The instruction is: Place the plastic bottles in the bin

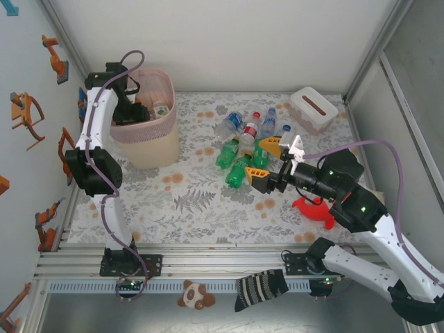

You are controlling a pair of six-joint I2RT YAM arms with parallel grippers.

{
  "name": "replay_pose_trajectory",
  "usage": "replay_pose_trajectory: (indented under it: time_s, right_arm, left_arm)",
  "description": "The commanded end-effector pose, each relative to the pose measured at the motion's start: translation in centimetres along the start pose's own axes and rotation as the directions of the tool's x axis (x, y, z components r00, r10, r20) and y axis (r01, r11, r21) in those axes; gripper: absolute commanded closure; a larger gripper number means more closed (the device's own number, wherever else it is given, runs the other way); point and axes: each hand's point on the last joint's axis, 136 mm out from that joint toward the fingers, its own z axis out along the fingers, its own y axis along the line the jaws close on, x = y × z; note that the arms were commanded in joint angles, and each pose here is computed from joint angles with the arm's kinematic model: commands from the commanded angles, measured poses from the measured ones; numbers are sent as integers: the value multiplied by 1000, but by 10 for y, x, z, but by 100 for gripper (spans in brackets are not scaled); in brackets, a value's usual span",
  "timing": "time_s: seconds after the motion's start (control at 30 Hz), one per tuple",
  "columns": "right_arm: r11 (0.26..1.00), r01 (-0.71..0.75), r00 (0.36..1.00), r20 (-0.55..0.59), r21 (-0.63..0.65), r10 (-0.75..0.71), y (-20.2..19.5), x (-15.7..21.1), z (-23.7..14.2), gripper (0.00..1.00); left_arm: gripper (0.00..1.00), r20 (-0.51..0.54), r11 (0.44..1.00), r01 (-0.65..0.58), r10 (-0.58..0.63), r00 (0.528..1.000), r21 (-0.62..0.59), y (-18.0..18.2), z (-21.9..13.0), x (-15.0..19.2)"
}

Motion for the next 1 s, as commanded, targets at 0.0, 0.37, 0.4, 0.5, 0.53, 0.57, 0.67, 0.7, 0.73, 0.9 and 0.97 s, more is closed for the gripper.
replay_pose_trajectory:
  time_s: [0.0, 0.37, 0.4, 0.5, 0.53, 0.57, 0.67, 0.7, 0.73, 0.9, 0.97]
  right_arm:
    - [1000, 25, 999, 24, 5, -26, 1, -11, -4, 18]
    - [995, -8, 1000, 0, 99, 8, -15, -9, -4, 18]
    - [994, -13, 1000, -3, 109, 14, -17, -9, -4, 18]
    - [989, -25, 1000, -14, 146, 28, -24, -6, -4, 18]
    - [987, -28, 999, -15, 161, 31, -26, -6, -4, 18]
    - [985, -30, 999, -22, 172, 34, -28, -4, -4, 18]
    - [979, -33, 999, -29, 203, 40, -34, -2, -4, 18]
    - [977, -36, 999, -29, 210, 43, -35, -2, -5, 18]
    - [975, -39, 998, -33, 217, 47, -36, -1, -4, 18]
    - [971, -48, 997, -42, 235, 59, -40, 0, -3, 18]
    - [967, -56, 997, -43, 247, 69, -42, 2, -2, 18]
  left_arm:
    - [38, -136, 1000, 22, -23, 990, -3, 5, 37, 20]
    - [21, -22, 998, 39, -38, 999, 45, -2, 1, 9]
    - [19, -5, 998, 39, -39, 999, 50, -3, -6, 8]
    - [16, 46, 998, 38, -40, 998, 56, -4, -26, 6]
    - [15, 63, 998, 37, -41, 997, 58, -4, -34, 5]
    - [14, 78, 997, 37, -42, 996, 60, -4, -40, 5]
    - [12, 114, 998, 35, -42, 993, 60, -4, -54, 5]
    - [12, 127, 998, 36, -43, 991, 58, -4, -59, 5]
    - [10, 136, 998, 36, -43, 990, 54, -3, -63, 5]
    - [7, 171, 998, 33, -42, 984, 57, -3, -77, 4]
    - [7, 185, 997, 31, -43, 982, 64, -4, -82, 4]
